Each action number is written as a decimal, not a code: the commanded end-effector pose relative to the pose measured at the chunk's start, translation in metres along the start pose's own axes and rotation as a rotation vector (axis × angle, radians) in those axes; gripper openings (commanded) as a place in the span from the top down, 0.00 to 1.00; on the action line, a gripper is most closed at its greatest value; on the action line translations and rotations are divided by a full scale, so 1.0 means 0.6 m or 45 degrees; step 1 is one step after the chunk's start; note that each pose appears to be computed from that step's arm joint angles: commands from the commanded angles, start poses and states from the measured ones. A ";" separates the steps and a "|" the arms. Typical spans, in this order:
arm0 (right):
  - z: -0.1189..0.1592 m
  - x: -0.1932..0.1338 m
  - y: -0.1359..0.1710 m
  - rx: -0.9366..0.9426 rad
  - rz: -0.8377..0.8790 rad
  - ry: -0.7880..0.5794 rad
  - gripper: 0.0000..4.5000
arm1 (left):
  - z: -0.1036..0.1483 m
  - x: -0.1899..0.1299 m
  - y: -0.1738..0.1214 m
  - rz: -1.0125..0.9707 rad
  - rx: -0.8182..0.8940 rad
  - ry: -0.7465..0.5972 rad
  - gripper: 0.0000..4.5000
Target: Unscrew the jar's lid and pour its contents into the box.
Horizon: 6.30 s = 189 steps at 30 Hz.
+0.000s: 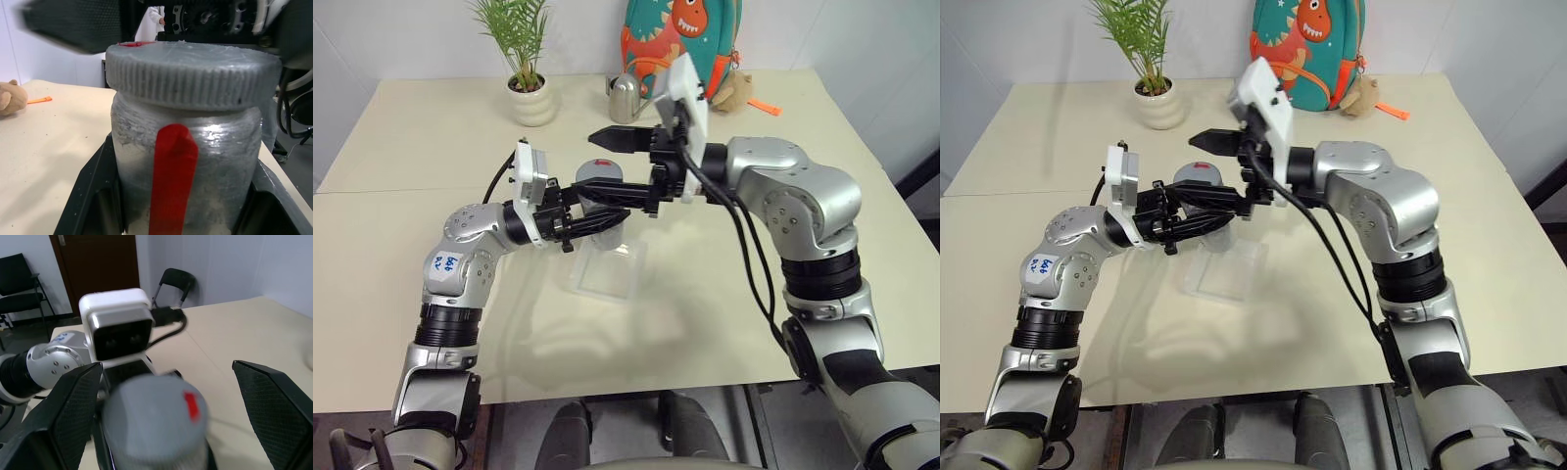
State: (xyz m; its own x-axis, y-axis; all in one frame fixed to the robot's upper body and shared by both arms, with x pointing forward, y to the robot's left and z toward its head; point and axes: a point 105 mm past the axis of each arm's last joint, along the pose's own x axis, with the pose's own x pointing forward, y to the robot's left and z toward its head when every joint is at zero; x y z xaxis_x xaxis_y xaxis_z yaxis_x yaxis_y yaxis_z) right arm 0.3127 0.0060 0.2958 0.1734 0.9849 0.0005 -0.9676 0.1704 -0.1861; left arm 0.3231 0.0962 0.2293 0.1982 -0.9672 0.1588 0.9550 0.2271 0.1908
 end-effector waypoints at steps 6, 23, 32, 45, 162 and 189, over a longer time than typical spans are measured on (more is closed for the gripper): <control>0.017 0.012 0.013 -0.033 0.026 -0.032 0.01 | 0.017 0.005 -0.004 -0.026 0.049 -0.026 0.57; 0.006 -0.124 -0.057 -0.060 -0.217 -0.024 0.01 | 0.017 0.000 -0.001 -0.006 0.056 -0.022 0.57; 0.006 -0.141 -0.048 -0.046 -0.169 -0.028 0.01 | 0.017 -0.005 0.000 0.005 0.057 -0.012 0.57; 0.013 -0.046 0.003 -0.054 0.028 -0.025 0.01 | 0.016 -0.001 0.000 -0.002 0.052 -0.014 0.57; -0.115 -0.245 0.053 -0.011 -0.514 0.022 0.01 | -0.006 -0.008 0.055 0.139 2.913 0.237 0.57; -0.133 -0.227 0.038 -0.012 -0.292 0.141 0.01 | -0.052 -0.316 0.128 1.743 0.069 0.312 0.57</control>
State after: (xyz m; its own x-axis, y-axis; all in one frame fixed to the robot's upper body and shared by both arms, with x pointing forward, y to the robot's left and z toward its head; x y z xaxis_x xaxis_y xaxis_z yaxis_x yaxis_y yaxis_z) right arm 0.2820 -0.1278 0.2042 0.4160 0.9055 -0.0835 -0.9025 0.4000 -0.1595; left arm 0.3705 0.2863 0.1727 0.9997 0.0053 0.0252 -0.0069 0.9979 0.0637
